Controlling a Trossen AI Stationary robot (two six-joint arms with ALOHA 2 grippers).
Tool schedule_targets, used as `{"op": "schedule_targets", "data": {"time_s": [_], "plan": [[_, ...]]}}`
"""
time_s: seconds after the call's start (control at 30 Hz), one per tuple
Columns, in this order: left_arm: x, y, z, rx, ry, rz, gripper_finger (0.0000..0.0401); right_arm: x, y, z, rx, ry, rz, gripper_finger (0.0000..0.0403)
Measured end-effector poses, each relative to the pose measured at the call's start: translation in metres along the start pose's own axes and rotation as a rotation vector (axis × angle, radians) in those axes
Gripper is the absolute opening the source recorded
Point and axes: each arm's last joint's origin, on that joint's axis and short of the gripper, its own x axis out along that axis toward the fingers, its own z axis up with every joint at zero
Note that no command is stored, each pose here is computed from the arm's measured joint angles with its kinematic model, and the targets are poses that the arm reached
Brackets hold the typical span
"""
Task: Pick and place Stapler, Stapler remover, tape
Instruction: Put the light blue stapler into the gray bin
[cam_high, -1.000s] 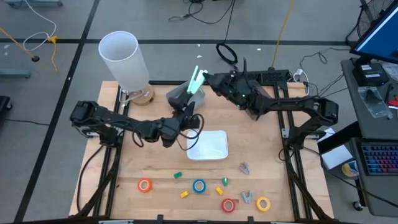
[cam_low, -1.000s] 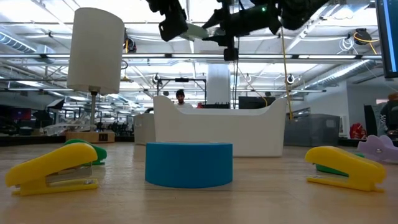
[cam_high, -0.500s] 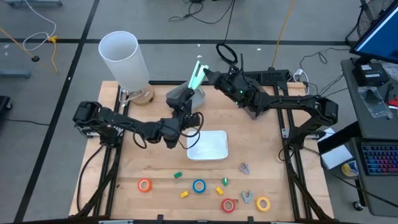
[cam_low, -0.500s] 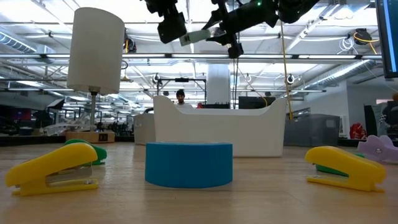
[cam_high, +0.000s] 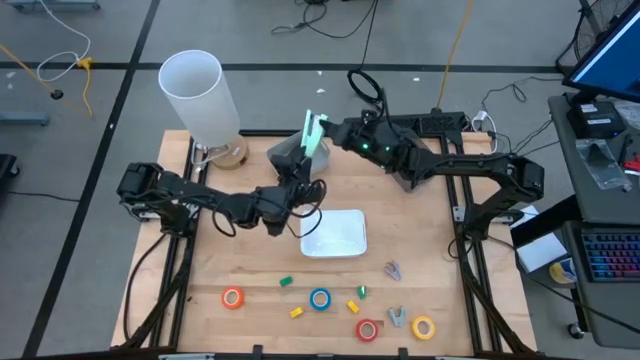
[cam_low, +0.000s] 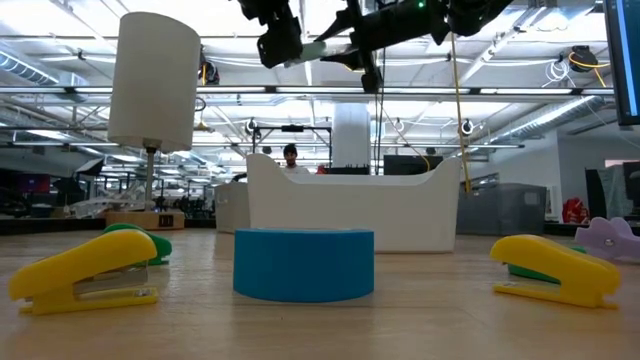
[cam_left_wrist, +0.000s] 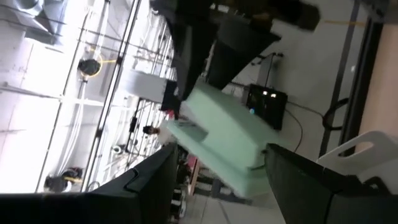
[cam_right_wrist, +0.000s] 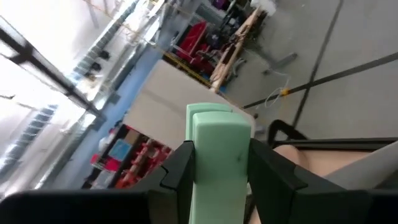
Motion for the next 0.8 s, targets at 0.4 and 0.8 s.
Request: {"op": "schedule_targets", "data": {"time_s": [0.4, 0.8], "plan": [[0.010, 0.000, -0.003, 0.039, 0.016, 0.005, 0.0241, -0.001, 0.007, -0.004, 0.170, 0.082, 0.089, 0.0112], [0.019, 0.001, -0.007, 0.046, 0.047, 0.014, 0.0203, -0.005, 0.012, -0.016, 0.223, 0.126, 0.081, 0.0112]]}}
